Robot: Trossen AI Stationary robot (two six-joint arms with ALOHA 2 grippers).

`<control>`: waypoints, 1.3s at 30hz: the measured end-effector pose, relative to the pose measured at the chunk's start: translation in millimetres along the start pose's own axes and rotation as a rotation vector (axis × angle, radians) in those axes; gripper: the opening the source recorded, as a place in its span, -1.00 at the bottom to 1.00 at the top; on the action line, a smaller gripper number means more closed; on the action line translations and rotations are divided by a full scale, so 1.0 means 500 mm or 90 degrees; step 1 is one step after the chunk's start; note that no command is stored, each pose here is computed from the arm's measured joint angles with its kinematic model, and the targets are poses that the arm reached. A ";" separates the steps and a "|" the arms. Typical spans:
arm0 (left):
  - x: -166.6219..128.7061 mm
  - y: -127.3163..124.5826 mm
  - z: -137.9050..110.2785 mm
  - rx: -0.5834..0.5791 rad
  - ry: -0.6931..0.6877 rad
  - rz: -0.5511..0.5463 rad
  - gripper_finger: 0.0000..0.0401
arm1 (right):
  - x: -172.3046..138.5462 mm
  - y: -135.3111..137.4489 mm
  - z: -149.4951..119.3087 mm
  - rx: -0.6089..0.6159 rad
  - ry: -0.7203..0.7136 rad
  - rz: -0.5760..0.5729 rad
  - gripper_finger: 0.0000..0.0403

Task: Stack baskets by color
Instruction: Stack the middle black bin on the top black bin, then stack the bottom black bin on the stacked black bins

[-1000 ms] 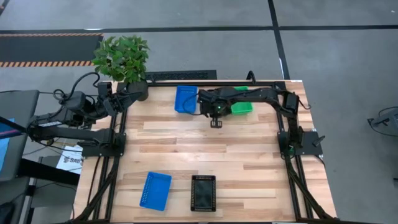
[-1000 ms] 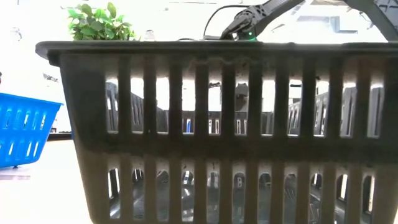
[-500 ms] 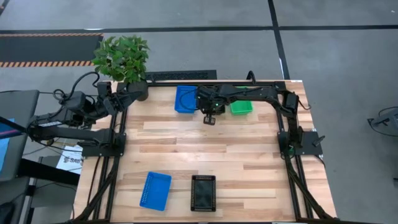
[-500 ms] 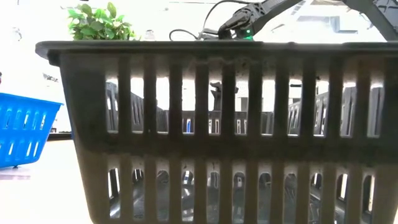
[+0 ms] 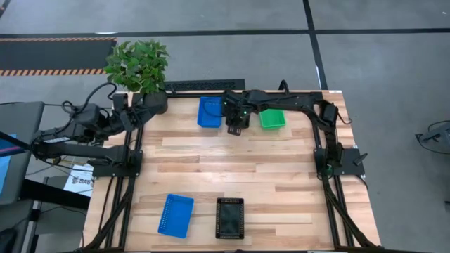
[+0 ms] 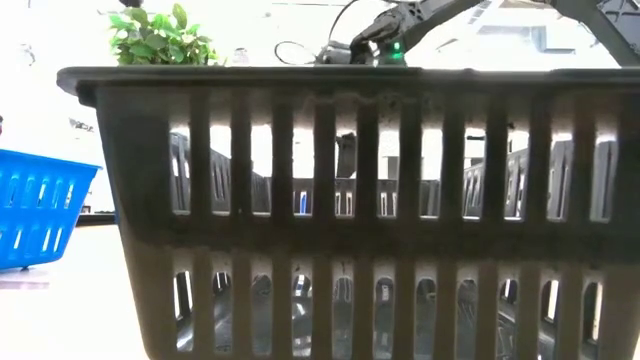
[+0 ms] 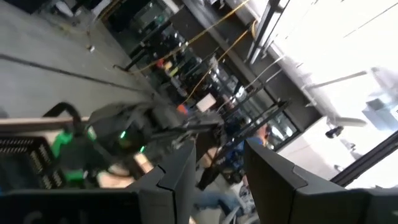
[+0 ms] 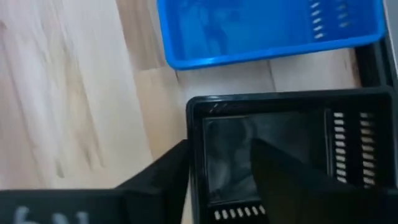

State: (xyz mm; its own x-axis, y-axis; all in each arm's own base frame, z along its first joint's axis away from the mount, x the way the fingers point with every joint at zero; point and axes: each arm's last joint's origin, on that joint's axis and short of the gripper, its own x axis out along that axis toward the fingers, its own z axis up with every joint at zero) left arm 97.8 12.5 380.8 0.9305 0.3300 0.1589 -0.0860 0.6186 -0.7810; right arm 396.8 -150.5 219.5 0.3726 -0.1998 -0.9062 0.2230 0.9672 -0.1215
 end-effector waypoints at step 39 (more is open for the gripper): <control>-0.002 0.009 -0.023 -0.027 0.145 -0.028 -0.39 | -0.168 0.683 -0.201 0.697 0.144 0.078 0.13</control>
State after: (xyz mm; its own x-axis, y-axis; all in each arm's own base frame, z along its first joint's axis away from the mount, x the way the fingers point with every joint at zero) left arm 100.4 6.8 370.5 0.9898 0.1308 0.0570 -0.0327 0.5967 -0.8018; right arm 351.1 212.1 213.6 0.2997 0.0274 -0.9536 0.9085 0.2969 0.2940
